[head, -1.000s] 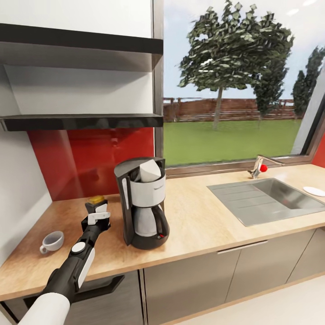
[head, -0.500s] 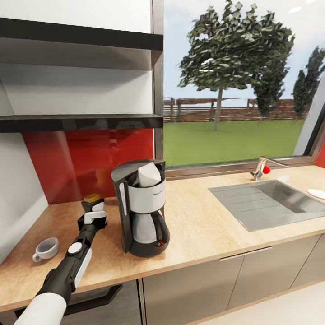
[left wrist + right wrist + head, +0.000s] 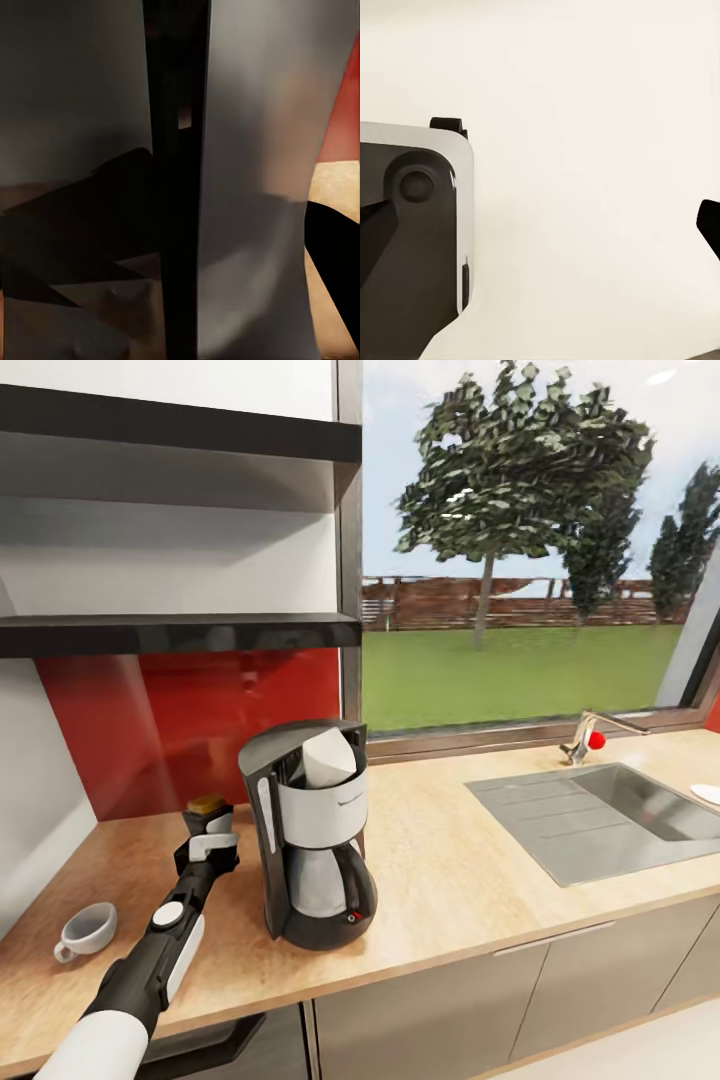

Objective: Set up a coffee station on the kitchen countertop: keep the coffee maker on the countertop, move the bottle of coffee from the kitchen shelf to the counter next to the coffee maker, place a paper coffee filter on top of the coffee maker, put the saucer next to the coffee maker with the coffee cup on the saucer, and place the electric kettle next to the coffee maker.

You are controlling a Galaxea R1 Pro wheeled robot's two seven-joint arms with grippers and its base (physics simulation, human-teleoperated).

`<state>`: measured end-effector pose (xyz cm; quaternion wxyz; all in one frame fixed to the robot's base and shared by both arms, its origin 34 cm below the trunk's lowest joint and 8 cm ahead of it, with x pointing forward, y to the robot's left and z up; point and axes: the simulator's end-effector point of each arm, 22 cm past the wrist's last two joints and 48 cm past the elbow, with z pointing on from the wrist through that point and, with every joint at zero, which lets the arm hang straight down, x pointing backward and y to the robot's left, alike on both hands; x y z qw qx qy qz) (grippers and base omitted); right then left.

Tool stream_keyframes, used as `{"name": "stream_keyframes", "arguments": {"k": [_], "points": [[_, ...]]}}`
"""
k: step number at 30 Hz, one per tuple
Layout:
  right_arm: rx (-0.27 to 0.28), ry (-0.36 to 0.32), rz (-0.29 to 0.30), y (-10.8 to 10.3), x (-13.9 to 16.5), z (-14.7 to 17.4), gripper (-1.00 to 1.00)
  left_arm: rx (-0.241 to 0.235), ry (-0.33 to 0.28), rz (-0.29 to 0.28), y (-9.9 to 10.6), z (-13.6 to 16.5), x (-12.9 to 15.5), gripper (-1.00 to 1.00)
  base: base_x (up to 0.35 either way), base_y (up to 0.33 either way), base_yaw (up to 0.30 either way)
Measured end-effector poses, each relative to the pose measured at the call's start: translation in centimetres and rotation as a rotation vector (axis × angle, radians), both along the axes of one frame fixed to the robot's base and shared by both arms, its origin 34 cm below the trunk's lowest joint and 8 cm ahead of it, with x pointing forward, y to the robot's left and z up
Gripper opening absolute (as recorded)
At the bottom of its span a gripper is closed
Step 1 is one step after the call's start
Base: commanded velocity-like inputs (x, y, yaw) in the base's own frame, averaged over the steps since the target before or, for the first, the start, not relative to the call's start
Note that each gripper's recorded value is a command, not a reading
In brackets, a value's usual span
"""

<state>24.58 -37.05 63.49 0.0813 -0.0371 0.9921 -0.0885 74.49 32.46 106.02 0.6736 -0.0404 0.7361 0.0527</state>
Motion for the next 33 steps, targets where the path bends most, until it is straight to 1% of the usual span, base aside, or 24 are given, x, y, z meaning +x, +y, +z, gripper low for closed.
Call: {"name": "stream_keyframes", "arguments": {"k": [7, 11, 26, 33], "points": [[-0.001, 0.0, 0.0, -0.1, 0.0, 0.0, 1.0, 0.003, 0.01, -0.006, -0.3, -0.5, -0.1, -1.0, 0.003, 0.0, 0.0], [0.003, 0.002, -0.001, 0.2, 0.0, -0.2, 1.0, 0.005, 0.01, -0.009, -0.4, -0.7, 0.0, -1.0, 0.0, 0.0, 0.0], [0.005, 0.023, -0.003, 0.4, -0.1, -1.5, 1.0, 0.013, 0.033, -0.016, -0.6, -3.1, 0.8, -1.0, 0.0, 0.0, 0.0], [0.005, 0.024, -0.002, 0.4, -0.1, -1.7, 1.0, 0.067, 0.046, -0.032, -0.9, -3.6, 0.9, -1.0, 0.0, 0.0, 0.0]]}}
